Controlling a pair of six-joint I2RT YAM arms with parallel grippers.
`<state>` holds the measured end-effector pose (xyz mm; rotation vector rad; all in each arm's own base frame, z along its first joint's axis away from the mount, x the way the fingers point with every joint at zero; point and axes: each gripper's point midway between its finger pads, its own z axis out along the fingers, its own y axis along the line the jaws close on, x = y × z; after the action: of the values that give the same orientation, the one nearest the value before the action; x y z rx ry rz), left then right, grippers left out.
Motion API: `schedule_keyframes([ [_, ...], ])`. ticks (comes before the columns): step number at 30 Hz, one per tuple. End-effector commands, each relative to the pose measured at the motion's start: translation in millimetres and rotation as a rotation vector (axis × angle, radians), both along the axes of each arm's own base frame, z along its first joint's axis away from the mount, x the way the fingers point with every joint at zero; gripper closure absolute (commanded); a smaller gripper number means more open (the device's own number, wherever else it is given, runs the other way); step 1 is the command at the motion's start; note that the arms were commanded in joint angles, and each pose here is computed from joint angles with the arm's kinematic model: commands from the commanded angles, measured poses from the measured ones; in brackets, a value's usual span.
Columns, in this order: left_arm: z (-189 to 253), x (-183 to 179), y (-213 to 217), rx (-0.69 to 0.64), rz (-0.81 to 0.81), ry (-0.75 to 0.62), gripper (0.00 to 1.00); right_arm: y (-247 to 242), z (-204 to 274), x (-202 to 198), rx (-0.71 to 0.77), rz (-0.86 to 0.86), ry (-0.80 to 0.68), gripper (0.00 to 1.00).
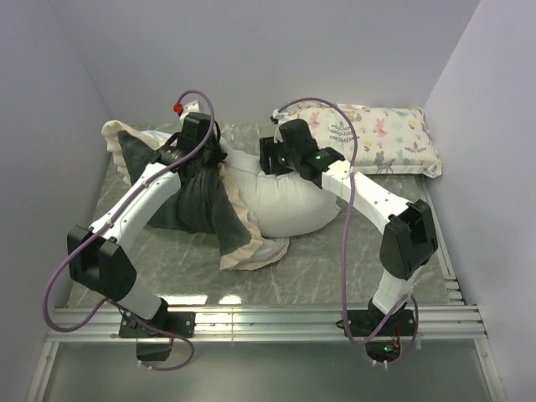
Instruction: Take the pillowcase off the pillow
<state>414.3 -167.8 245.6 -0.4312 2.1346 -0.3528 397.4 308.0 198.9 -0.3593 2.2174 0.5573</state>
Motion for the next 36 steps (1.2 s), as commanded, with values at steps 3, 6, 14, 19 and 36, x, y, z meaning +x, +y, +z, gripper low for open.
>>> schedule_keyframes([
  [3,-37,11,-15,0.018,-0.062,0.082,0.68,-2,63,-21,0.05,0.013,-0.09,0.28],
  [6,-67,18,-13,0.029,-0.061,0.143,0.67,-21,143,-25,0.152,-0.05,-0.276,0.22],
  [14,-121,26,-22,0.035,-0.098,0.247,0.64,-70,253,-75,0.264,-0.079,-0.518,0.17],
  [19,-132,16,-26,0.007,-0.135,0.253,0.56,-88,167,-90,0.172,-0.137,-0.351,0.16],
  [36,-112,-5,-61,0.009,-0.262,0.202,0.41,-50,-64,-49,-0.022,-0.173,-0.033,0.44],
])
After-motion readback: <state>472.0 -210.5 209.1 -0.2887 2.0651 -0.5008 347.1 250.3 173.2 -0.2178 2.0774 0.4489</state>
